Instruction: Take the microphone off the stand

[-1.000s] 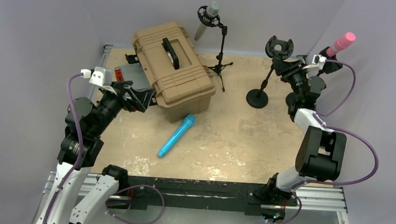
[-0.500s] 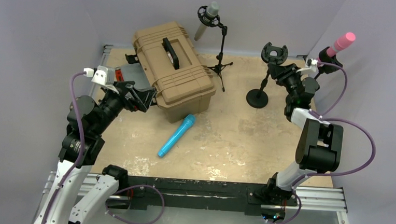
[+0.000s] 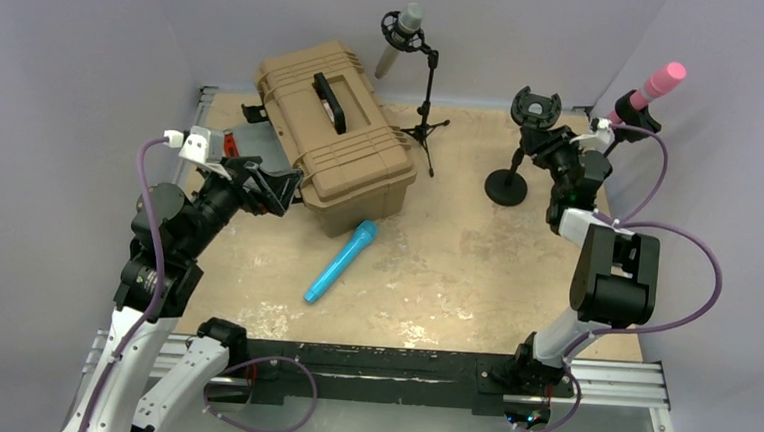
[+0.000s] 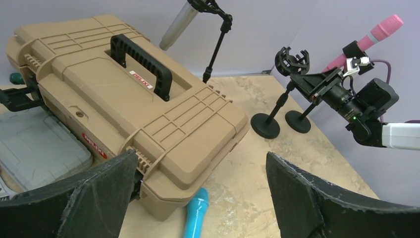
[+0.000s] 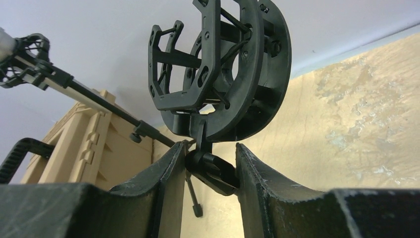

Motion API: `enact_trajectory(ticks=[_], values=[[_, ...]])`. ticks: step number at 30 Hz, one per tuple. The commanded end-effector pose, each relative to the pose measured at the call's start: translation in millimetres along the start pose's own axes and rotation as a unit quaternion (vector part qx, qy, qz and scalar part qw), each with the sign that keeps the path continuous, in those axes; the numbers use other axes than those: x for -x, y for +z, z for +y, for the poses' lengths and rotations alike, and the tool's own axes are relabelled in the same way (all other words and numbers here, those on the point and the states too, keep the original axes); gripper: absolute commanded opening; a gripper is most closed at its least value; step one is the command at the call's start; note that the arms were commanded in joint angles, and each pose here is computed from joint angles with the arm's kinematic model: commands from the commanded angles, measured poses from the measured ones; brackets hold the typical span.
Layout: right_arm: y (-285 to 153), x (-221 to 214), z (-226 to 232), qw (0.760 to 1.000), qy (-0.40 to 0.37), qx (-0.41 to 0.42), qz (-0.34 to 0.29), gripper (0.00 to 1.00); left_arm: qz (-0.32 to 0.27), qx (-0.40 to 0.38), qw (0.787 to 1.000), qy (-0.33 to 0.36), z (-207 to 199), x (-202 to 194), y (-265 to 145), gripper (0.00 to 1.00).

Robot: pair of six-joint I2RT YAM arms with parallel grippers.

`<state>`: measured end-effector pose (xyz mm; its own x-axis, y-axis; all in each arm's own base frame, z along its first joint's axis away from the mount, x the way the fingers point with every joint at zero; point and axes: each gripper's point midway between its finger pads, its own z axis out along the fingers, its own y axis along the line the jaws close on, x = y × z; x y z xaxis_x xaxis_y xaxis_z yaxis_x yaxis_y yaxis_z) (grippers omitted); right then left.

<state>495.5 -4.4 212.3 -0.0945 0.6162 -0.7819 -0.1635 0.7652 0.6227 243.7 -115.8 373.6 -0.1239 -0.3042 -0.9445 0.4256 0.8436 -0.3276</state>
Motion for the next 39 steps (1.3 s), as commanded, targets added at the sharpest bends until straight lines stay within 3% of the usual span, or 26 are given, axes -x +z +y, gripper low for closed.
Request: enact_trajectory(ticks=[1,8,12,17,25,39], values=[[-20.6,-88.1,-61.6,0.986,0.016,-0.104,0.127,0.17,-0.017,-0.012,1.000,0.004,-6.8,11.3,0.4,0.98],[-23.2,-94.3,-59.6,0.985,0.002,-0.113,0.128,0.20,-0.021,-0.014,1.000,0.007,-9.7,14.3,-3.3,0.98],[-22.5,-91.2,-53.4,0.986,-0.007,-0.109,0.129,0.26,-0.025,-0.013,1.000,0.011,-9.8,15.2,-5.1,0.98],[-22.7,-63.1,-37.3,0.989,-0.033,-0.107,0.099,0.50,-0.027,-0.020,0.999,0.015,-13.1,15.6,-7.1,0.98],[-32.6,-37.2,-28.9,0.983,-0.102,-0.142,0.063,0.69,-0.030,-0.015,0.999,0.016,-12.6,17.4,-9.7,0.98],[6.5,-28.0,-21.7,0.962,-0.171,-0.213,0.011,0.64,-0.027,-0.018,0.999,0.019,-13.3,16.5,-8.6,0.97]])
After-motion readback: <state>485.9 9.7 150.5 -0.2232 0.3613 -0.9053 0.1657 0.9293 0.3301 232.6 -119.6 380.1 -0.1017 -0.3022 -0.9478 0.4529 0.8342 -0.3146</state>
